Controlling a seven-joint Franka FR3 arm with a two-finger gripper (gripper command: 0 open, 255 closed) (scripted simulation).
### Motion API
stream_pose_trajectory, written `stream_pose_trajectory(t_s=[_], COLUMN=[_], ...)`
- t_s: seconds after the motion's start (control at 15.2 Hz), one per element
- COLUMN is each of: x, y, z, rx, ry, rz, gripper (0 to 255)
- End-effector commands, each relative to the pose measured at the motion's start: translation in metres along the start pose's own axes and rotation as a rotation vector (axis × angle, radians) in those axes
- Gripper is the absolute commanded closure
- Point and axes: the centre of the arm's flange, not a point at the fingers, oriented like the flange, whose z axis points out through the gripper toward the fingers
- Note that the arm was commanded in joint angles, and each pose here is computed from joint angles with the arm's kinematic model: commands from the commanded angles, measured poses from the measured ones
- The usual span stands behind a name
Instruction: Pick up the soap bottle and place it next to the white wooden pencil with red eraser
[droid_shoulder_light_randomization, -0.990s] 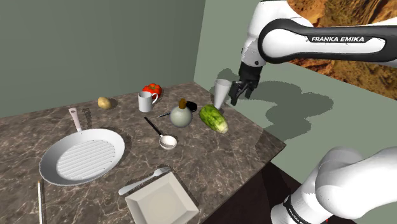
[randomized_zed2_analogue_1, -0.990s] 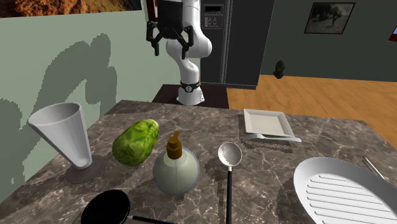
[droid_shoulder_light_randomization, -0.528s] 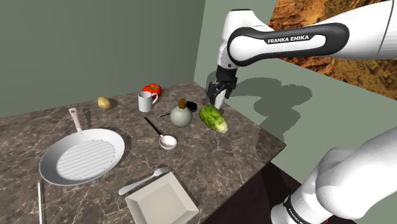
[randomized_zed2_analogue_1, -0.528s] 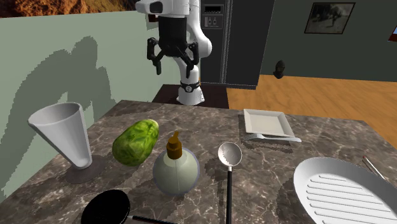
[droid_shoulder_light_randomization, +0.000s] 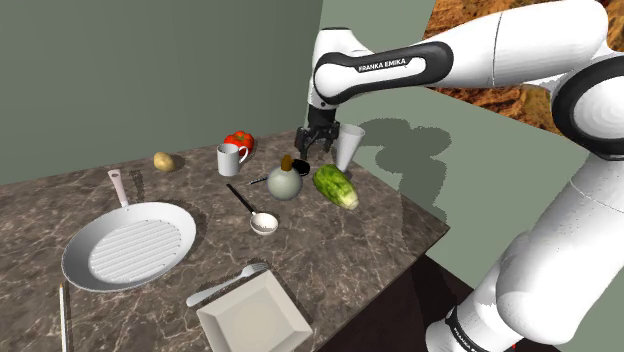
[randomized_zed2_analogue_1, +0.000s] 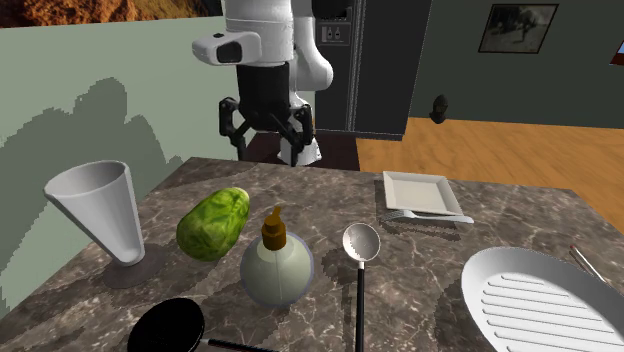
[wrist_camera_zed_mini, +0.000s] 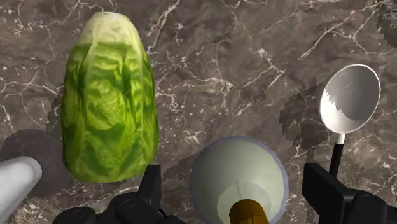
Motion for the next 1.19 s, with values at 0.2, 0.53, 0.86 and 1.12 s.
stream_pose_trajectory(t_s=[0.2, 0.53, 0.86, 1.12], x=[0.058, 0.101, 0.101, 0.101], y=[-0.017, -0.029, -0.030, -0.030], z=[0.022, 0.045, 0.071, 0.080], rx=[0.016, 0.028, 0.028, 0.028], ry=[-0.003, -0.005, -0.005, -0.005], rz=[0.003, 0.006, 0.006, 0.006], gripper=[0, 0, 0, 0])
